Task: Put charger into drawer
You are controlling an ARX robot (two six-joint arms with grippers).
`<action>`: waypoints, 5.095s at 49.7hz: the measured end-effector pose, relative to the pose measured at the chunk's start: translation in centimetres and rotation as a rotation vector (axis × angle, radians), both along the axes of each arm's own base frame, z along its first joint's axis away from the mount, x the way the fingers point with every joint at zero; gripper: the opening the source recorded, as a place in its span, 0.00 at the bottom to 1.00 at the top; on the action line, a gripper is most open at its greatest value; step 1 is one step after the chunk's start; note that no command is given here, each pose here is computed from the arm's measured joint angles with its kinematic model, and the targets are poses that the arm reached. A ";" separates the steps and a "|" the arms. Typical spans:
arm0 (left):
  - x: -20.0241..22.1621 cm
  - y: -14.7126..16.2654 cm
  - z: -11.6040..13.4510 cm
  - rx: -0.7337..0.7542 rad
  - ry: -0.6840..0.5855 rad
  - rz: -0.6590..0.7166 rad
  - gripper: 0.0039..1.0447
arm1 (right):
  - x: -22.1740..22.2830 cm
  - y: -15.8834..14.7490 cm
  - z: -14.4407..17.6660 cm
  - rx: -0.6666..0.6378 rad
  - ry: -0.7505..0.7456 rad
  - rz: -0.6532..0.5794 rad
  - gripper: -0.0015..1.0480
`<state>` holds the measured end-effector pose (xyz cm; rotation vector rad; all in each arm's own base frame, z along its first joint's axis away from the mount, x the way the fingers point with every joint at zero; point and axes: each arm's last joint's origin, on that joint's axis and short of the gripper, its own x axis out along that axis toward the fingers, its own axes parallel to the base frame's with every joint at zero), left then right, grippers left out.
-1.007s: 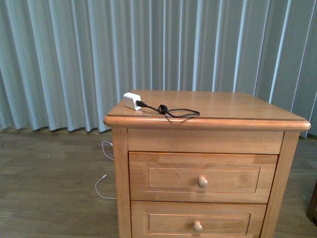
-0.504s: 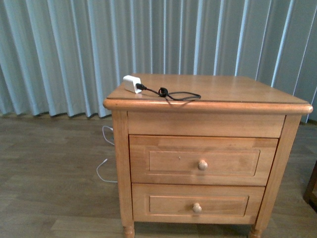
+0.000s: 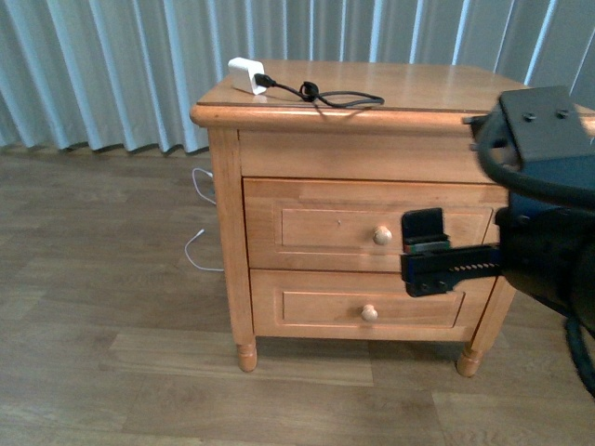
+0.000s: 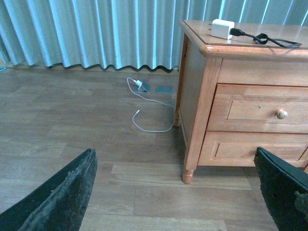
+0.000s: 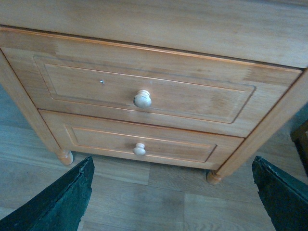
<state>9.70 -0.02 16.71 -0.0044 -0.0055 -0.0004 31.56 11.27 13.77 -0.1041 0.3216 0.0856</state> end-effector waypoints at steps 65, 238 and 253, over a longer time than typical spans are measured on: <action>0.0 0.0 0.0 0.000 0.000 0.000 0.95 | 15.4 4.2 -9.0 0.027 0.029 -0.082 0.92; 0.0 0.0 0.0 0.000 0.000 0.000 0.95 | -21.8 -12.5 7.6 0.366 -0.058 -0.088 0.92; 0.0 0.0 0.0 0.000 0.000 0.000 0.95 | -21.8 -12.5 7.5 0.365 -0.062 -0.091 0.92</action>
